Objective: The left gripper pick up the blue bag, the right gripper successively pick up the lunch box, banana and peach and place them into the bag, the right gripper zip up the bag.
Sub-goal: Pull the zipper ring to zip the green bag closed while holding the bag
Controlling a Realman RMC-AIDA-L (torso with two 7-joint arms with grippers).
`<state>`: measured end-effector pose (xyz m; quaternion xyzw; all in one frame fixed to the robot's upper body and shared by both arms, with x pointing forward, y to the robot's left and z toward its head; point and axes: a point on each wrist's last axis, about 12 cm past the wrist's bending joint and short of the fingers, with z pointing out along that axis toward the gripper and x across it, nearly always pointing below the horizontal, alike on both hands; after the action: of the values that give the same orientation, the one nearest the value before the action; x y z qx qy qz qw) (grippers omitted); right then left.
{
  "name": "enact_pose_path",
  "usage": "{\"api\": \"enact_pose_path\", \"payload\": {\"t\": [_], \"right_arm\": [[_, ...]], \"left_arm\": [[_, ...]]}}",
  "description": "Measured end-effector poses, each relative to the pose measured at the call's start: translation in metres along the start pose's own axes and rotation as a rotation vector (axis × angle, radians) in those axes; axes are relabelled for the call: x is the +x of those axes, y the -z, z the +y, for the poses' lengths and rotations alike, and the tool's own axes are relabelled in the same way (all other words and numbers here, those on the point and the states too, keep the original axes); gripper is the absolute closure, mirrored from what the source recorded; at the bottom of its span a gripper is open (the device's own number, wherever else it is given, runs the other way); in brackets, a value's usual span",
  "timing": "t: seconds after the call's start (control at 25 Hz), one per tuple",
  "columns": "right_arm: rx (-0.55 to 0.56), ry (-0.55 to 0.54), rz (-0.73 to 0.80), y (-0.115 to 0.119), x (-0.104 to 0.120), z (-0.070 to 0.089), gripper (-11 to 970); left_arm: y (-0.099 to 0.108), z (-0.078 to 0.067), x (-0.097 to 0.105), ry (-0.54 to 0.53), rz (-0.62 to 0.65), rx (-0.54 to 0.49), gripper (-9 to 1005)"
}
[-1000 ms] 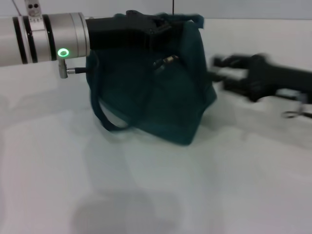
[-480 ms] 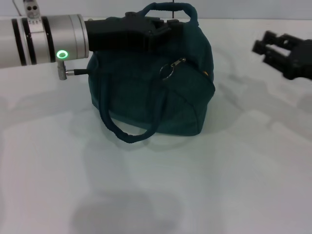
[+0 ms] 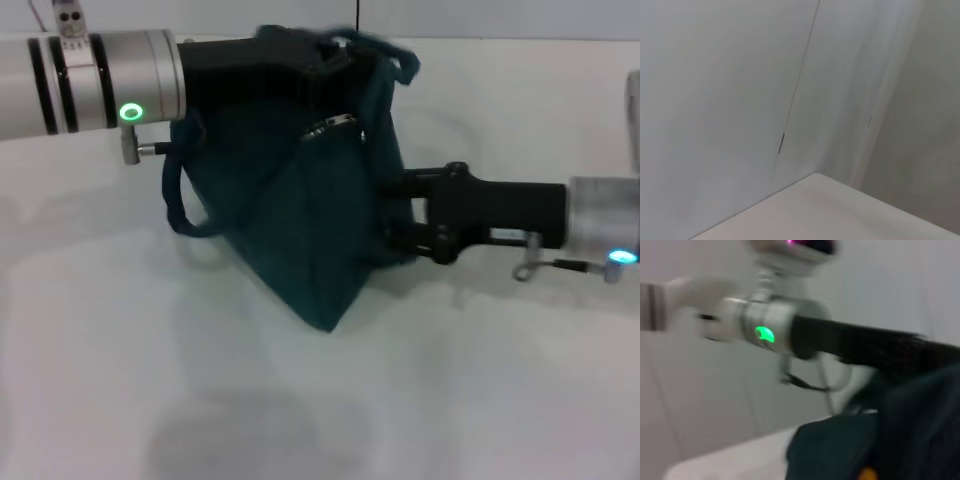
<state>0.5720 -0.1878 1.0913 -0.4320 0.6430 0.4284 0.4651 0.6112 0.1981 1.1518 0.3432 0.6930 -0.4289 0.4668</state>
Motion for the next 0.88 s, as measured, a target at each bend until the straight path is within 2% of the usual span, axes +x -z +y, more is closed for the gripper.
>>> {"api": "enact_pose_path", "payload": {"t": [0.08, 0.2, 0.32, 0.48, 0.88], "right_arm": [[0.016, -0.004, -0.049, 0.017, -0.001, 0.001, 534], [0.163, -0.009, -0.162, 0.055, -0.001, -0.004, 534], [0.252, -0.007, -0.206, 0.079, 0.002, -0.005, 536], [0.251, -0.017, -0.196, 0.076, 0.005, -0.004, 546], [0.246, -0.039, -0.127, 0.040, 0.006, -0.018, 571]], "left_arm": [[0.003, 0.000, 0.002, 0.005, -0.001, -0.006, 962], [0.004, 0.001, 0.004, 0.010, 0.000, -0.009, 962], [0.004, 0.001, 0.004, 0.009, -0.001, -0.009, 963], [0.004, 0.001, 0.004, 0.006, -0.001, -0.011, 963], [0.002, 0.001, 0.006, -0.006, -0.001, -0.012, 965]]}}
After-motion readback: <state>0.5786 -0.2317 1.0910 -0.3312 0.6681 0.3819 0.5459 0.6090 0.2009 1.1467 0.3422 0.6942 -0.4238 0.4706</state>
